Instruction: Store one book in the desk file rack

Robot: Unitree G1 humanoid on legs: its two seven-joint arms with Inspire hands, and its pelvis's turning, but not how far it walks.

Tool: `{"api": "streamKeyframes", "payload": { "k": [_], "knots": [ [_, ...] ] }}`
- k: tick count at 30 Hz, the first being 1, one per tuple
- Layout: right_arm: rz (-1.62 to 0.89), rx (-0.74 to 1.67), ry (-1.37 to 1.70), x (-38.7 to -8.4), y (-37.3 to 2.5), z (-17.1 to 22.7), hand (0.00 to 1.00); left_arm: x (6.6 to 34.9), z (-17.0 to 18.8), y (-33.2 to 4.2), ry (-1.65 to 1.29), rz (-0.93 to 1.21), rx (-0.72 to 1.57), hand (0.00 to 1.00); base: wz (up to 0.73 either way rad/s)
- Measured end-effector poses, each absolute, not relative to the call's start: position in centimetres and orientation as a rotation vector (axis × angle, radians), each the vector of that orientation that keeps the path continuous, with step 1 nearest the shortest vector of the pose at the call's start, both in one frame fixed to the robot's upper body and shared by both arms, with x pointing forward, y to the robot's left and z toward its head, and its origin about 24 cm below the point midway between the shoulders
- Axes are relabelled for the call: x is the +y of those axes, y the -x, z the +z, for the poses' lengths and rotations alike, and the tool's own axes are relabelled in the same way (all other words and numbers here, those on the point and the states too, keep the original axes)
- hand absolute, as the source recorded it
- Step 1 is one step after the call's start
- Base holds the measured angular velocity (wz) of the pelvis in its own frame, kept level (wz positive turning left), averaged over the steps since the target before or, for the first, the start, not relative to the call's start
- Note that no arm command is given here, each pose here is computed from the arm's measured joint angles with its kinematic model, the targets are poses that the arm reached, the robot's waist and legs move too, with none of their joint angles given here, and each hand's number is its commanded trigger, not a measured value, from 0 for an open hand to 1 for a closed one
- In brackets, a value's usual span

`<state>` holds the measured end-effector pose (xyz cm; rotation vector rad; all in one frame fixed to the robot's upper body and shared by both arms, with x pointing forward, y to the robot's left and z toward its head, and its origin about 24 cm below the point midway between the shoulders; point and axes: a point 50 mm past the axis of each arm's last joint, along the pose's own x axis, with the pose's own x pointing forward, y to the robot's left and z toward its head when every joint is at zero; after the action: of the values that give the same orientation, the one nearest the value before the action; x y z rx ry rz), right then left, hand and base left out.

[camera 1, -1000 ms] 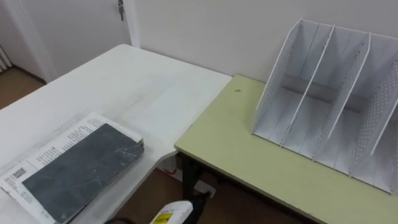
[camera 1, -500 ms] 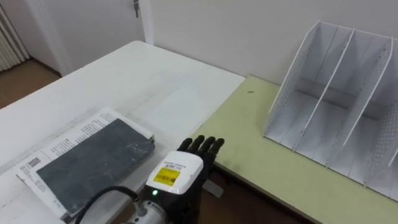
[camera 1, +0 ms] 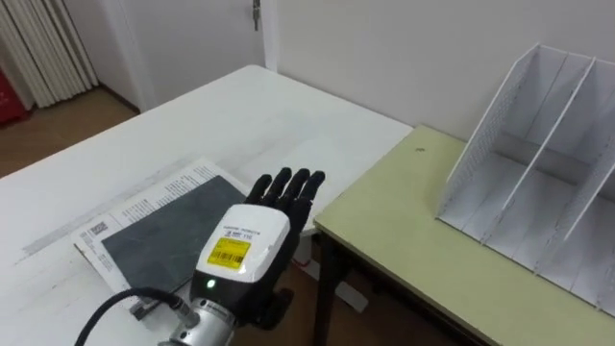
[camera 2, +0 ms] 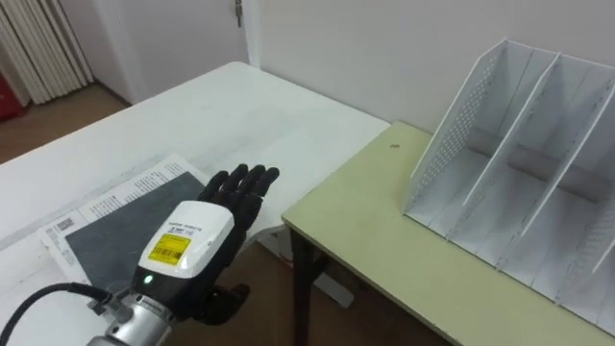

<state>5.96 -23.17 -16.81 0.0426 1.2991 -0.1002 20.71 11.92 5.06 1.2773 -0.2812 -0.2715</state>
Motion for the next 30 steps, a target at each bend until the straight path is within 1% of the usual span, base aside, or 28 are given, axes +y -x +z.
{"api": "streamKeyframes", "payload": {
  "k": [7,14,24,30],
  "knots": [
    [-0.112,1.312,-0.044,-23.4,-5.7,-16.8,0.00,13.5,4.9,-20.8,-1.311,-0.219,-0.233,0.00,0.00],
    [-0.121,1.337,-0.047,-23.6,-5.4,-16.8,0.00,15.4,3.8,-19.9,-1.366,-0.160,-0.111,0.00,0.05],
    [-0.122,1.349,-0.042,-23.8,-5.4,-16.8,0.00,16.7,3.8,-20.0,-1.386,-0.094,-0.052,0.00,0.02],
    [-0.123,1.347,-0.041,-23.9,-5.5,-16.8,0.00,17.2,3.2,-19.5,-1.389,-0.088,0.003,0.00,0.00]
  ]
}}
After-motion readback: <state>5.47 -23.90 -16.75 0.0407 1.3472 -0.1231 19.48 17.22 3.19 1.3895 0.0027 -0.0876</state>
